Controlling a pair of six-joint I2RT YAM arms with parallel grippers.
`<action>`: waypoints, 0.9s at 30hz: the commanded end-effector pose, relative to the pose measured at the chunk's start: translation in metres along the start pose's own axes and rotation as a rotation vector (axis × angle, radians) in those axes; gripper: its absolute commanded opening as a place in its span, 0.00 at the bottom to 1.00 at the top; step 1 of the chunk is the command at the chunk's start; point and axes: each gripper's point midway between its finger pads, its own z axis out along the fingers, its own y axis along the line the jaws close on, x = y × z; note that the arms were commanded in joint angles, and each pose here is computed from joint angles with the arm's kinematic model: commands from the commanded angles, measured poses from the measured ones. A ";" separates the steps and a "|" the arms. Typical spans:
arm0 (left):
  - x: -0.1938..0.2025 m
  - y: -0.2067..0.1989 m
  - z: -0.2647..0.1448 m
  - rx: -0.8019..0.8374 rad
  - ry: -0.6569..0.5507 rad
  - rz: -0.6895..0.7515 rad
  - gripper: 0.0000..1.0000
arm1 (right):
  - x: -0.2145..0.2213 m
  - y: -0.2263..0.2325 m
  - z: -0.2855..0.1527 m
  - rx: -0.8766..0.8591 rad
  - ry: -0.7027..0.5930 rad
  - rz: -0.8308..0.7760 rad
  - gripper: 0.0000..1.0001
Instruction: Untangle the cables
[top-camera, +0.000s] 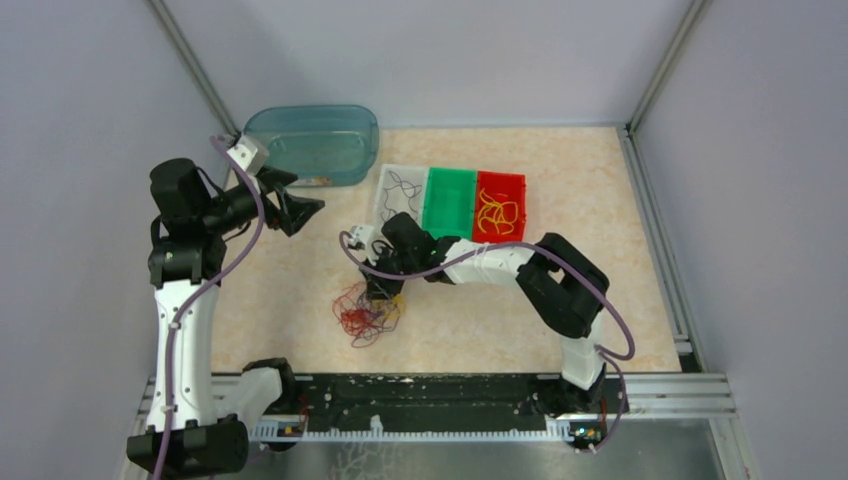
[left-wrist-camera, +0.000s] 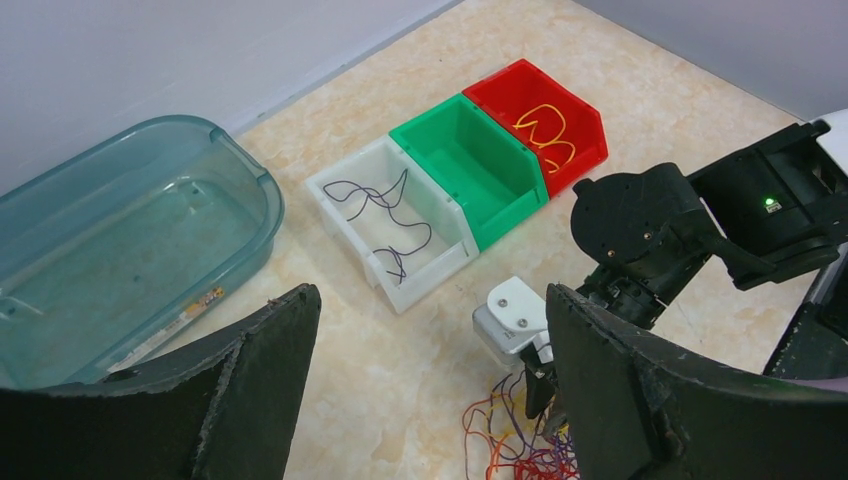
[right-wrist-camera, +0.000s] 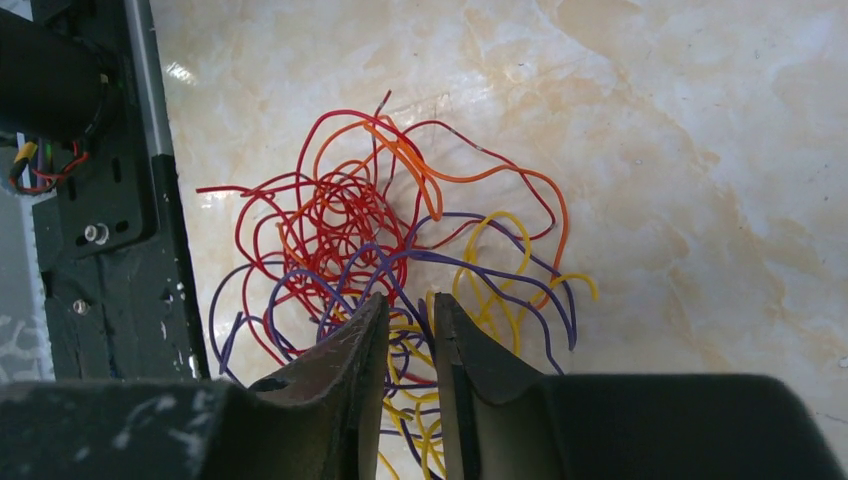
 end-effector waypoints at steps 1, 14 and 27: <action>-0.006 -0.004 -0.004 0.004 -0.011 0.035 0.88 | -0.030 0.002 -0.002 -0.005 -0.071 -0.067 0.19; -0.002 -0.003 -0.004 0.001 0.001 0.037 0.88 | -0.126 0.034 -0.077 0.016 -0.427 -0.121 0.00; 0.007 -0.056 -0.011 0.257 -0.033 0.003 0.85 | -0.198 0.077 -0.176 -0.100 -0.797 -0.094 0.00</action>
